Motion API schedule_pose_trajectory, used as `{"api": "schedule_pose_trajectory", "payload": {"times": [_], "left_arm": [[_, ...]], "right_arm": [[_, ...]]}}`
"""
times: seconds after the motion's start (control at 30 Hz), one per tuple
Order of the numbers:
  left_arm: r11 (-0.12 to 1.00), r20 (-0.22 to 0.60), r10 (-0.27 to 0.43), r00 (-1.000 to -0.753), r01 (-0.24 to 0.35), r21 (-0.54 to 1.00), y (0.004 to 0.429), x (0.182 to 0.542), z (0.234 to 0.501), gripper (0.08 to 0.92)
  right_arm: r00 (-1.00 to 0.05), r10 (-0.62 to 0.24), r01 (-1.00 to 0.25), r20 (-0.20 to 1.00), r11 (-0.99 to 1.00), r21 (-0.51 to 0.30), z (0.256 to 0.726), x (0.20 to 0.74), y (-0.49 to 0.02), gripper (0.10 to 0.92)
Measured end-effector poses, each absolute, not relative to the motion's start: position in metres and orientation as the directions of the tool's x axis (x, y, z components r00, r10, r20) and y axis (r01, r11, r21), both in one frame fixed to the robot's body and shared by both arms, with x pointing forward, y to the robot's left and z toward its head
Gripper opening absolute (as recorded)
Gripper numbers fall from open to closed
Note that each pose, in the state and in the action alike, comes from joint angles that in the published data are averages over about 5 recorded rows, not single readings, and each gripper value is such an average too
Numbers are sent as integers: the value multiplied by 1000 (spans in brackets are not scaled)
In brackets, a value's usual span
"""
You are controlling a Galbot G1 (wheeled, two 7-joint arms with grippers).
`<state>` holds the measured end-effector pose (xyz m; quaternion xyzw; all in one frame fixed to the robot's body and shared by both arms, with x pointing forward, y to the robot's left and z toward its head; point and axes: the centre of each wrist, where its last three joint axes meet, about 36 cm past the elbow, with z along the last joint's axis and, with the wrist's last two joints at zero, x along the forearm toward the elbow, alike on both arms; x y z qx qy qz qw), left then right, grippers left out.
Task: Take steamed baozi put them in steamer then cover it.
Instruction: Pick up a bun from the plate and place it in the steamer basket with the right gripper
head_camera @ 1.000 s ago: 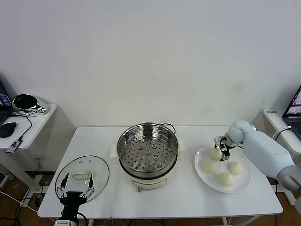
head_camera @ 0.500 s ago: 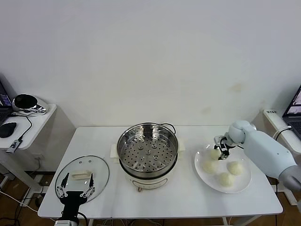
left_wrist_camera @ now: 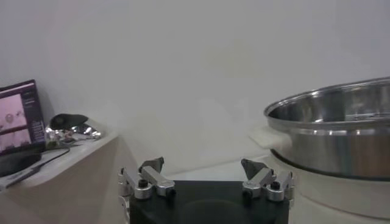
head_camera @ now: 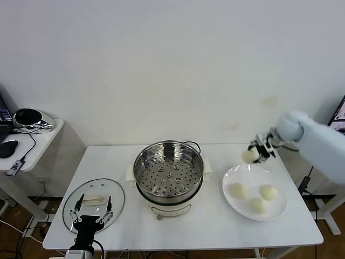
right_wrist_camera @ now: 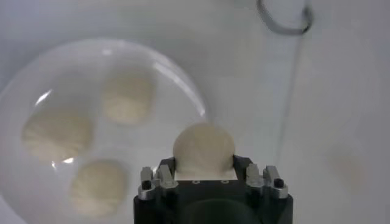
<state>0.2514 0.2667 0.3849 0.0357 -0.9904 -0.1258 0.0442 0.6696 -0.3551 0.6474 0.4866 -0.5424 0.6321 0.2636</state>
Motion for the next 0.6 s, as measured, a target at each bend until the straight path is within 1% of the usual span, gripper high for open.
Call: {"api": "schedule_pose_trajectory", "payload": {"times": [0.13,0.27,0.4,0.6], "left_arm": [[966,74,-81,-994,-60,253,270,253,387,823],[966,72,-80,-994,-59,252,273,254,389,823],[967,73,-86,-994,-65,248,275,254,389,823],[965,80,-98,-992,-75,250,278,251,386,823]], "right_arm": [[-389,-254,-829,885,-323,-457,676,675,-324,598],[-370,-311,-792,875,-387,-472,691,682,-282,602],[-331,-355,-749,874,-465,-472,694,688,-234,604],[-258,-384,-661,887,-600,-452,684,696,-163,610]]}}
